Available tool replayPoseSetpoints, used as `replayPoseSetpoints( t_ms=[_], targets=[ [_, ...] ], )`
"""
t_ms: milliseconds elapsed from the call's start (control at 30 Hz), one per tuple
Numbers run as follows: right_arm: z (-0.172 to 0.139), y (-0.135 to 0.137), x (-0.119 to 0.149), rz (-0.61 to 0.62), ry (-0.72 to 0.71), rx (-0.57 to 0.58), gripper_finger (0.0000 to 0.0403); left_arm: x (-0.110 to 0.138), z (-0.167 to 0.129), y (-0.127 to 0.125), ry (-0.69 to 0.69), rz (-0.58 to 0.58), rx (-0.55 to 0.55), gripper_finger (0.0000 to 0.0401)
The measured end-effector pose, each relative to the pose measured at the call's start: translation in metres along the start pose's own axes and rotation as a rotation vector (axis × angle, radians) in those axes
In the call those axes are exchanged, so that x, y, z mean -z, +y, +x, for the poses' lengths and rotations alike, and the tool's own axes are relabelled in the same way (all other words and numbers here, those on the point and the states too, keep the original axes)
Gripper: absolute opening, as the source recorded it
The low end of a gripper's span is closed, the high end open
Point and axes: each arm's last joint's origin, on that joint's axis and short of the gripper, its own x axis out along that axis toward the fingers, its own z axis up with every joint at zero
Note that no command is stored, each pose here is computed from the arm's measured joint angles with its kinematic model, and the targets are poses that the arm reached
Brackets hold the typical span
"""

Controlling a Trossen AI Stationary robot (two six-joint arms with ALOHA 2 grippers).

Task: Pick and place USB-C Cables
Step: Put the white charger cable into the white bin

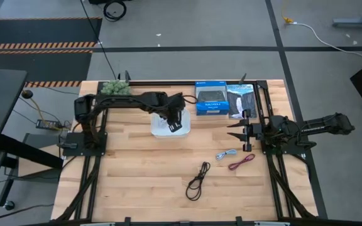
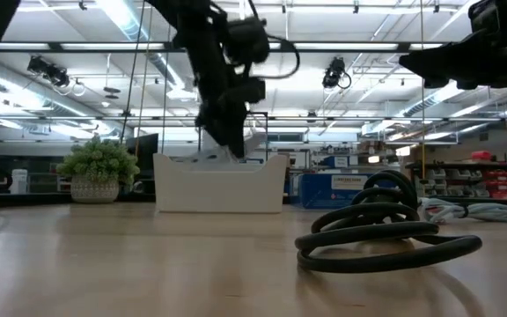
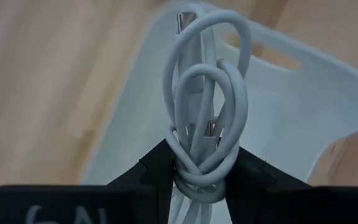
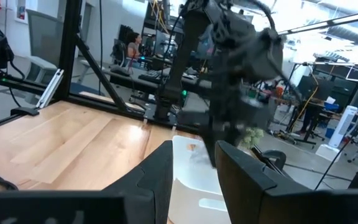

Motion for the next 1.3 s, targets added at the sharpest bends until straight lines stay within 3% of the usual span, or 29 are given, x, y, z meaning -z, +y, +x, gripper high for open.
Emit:
replayPoseSetpoints(
  t_ms=[433,800,1033,1300],
  targets=[
    [0.000,0.000,0.000,0.000,-0.001,0.000,0.0128,0.013,0.067,-0.002,0.172,-0.001,0.021,0.0116],
    [0.000,0.000,0.000,0.000,-0.002,0.000,0.0128,0.012,0.072,-0.002,0.163,-0.009,-0.003,0.0124],
    [0.000,0.000,0.000,0.000,-0.004,0.000,0.0128,0.010,0.070,-0.001,0.176,-0.067,-0.015,0.0181],
    [0.000,0.000,-0.001,0.000,-0.007,0.000,0.0128,-0.004,0.040,-0.001,0.223,-0.153,0.045,0.0235]
  ],
)
